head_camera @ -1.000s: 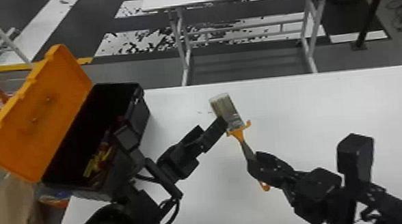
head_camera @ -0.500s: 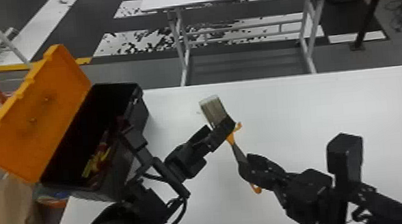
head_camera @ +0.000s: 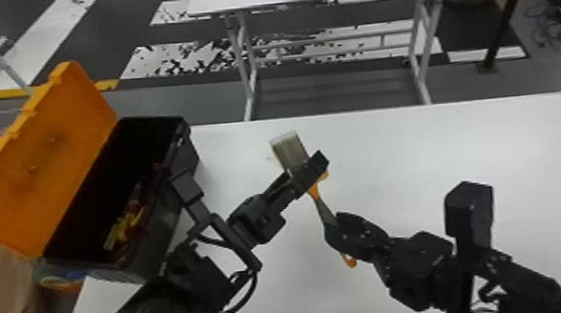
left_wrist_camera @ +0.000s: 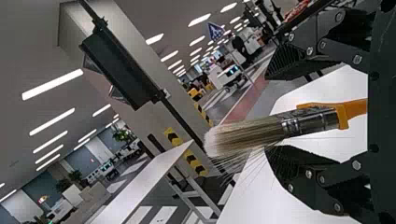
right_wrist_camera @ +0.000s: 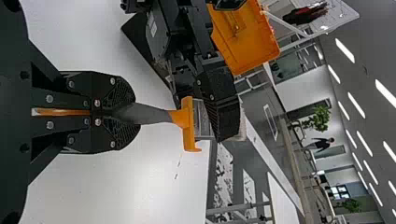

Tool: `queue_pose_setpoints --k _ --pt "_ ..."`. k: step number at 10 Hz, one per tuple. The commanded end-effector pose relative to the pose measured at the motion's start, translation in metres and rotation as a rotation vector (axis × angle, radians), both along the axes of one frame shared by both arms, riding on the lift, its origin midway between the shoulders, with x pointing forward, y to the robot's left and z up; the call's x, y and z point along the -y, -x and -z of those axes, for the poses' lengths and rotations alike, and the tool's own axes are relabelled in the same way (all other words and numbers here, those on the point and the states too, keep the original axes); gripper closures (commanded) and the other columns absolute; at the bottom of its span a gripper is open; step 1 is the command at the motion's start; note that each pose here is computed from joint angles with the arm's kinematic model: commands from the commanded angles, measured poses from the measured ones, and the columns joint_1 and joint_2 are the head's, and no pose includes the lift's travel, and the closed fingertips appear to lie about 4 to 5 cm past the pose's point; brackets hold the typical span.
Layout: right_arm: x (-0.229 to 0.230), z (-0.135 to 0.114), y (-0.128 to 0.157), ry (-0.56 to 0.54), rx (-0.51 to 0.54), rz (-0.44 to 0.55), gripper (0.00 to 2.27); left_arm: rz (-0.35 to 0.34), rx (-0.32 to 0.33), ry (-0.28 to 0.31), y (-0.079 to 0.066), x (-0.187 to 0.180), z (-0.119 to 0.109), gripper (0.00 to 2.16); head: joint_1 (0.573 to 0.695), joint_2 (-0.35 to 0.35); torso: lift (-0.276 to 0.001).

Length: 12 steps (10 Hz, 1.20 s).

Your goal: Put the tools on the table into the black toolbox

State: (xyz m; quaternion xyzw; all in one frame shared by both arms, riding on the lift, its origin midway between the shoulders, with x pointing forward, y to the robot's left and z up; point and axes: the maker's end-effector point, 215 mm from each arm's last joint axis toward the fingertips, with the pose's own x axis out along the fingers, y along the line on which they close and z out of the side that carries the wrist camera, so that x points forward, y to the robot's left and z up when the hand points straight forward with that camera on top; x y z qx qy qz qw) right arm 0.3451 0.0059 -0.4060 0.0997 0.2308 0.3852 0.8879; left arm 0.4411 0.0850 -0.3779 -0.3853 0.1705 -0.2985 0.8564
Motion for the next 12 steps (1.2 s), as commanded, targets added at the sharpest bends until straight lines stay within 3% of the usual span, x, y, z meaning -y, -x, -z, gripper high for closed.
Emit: queue_pose_setpoints --k 1,2,5,6,8,9,12 --pt "0.001 -0.001 -0.005 0.0 0.001 0.001 2.25 0.016 0.013 -0.001 -0.003 0.003 -0.001 1.91 0.695 0.135 -0.075" --pt "0.002 -0.001 -0.008 0.002 -0.001 0.002 2.25 0.025 0.018 0.003 -0.005 0.004 -0.001 2.13 0.695 0.128 -0.075" --pt "0.004 -0.001 -0.017 0.007 0.007 0.01 2.19 0.037 0.031 0.006 -0.014 0.004 -0.002 2.13 0.695 0.117 -0.075" --pt "0.006 -0.002 -0.021 0.005 0.009 0.02 1.84 0.037 0.028 0.009 -0.016 0.004 0.0 2.13 0.695 0.115 -0.075" --pt "0.01 0.001 -0.026 0.009 0.007 0.037 0.42 0.038 0.032 0.012 -0.022 0.002 -0.001 2.13 0.695 0.109 -0.075" --pt "0.011 0.003 -0.028 0.012 0.006 0.039 0.14 0.038 0.03 0.016 -0.024 0.002 0.0 2.13 0.695 0.107 -0.075" --pt "0.025 0.005 -0.032 0.009 0.003 0.068 0.07 0.025 0.048 -0.007 -0.031 -0.011 -0.006 2.13 0.695 0.101 -0.075"
